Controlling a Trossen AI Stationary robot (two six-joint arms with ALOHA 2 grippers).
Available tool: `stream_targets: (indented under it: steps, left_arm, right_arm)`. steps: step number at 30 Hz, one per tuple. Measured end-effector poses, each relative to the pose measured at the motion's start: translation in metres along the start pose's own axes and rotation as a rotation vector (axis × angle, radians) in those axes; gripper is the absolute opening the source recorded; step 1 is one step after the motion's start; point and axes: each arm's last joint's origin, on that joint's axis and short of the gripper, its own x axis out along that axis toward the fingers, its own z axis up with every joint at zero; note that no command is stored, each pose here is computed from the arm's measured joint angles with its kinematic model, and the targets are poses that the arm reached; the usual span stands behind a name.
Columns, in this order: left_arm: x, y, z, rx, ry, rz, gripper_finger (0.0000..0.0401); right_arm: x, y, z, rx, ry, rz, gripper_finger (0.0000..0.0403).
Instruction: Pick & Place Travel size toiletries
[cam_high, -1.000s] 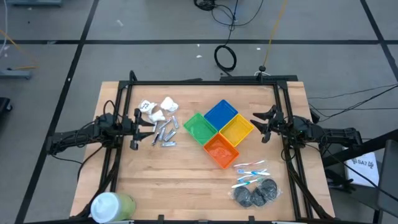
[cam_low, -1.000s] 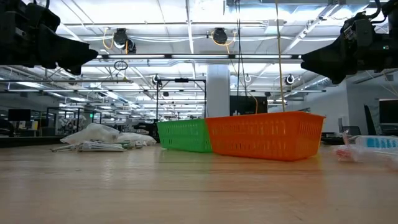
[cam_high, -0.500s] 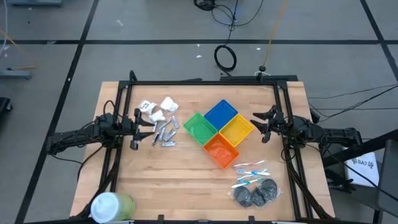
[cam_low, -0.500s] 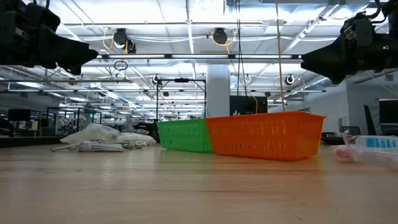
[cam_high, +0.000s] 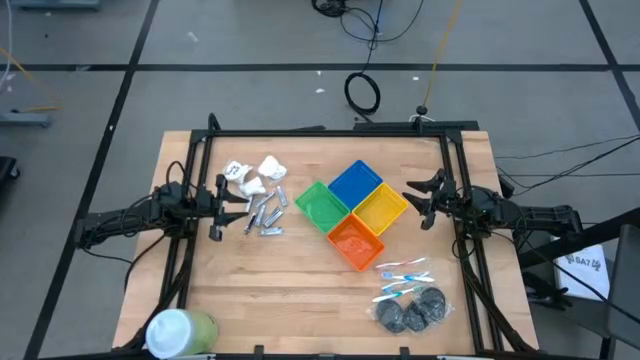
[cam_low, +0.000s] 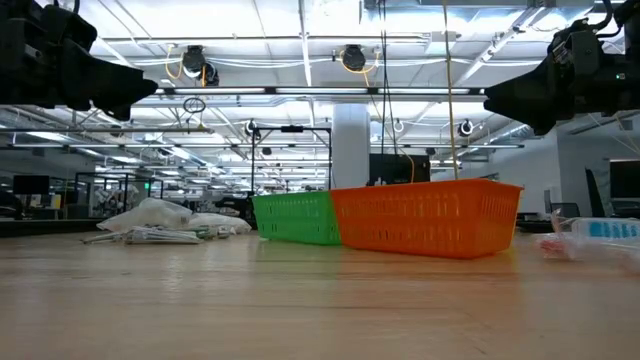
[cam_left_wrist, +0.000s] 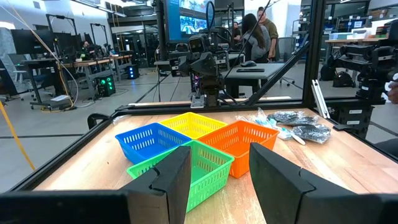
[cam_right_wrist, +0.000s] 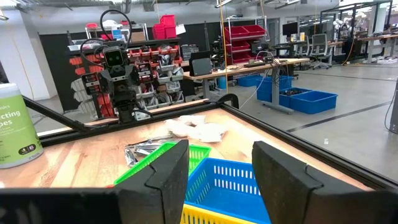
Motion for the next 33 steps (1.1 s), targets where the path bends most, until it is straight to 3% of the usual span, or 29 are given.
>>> stream_targets:
  steps: [4,8,11,24,26,31,33]
  left_arm:
    - [0.000,0.000,0.000,0.000,0.000,0.000,0.0159]
    - [0.000,0.000,0.000,0.000,0.000,0.000,0.0159]
    - [0.000,0.000,0.000,0.000,0.000,0.000,0.0159]
    - [0.000,0.000,0.000,0.000,0.000,0.000,0.0159]
    - [0.000,0.000,0.000,0.000,0.000,0.000,0.0159]
    - [0.000,0.000,0.000,0.000,0.000,0.000,0.0159]
    - [0.000,0.000,0.000,0.000,0.000,0.000,0.0159]
  right_arm:
    - [0.000,0.000,0.000,0.054,-0.001,0.001,0.0164]
    - [0.000,0.000,0.001,0.329,-0.013,0.005,0.0164]
    - [0.000,0.000,0.003,0.437,-0.030,0.011,0.0164]
    - [-0.001,-0.001,0.012,0.447,-0.134,-0.015,0.0164]
    - [-0.002,0.002,0.020,0.409,-0.189,0.078,0.0164]
    - [-0.017,0.022,0.053,0.378,-0.442,0.650,0.0164]
    - [-0.016,0.030,0.053,0.367,-0.410,0.745,0.0164]
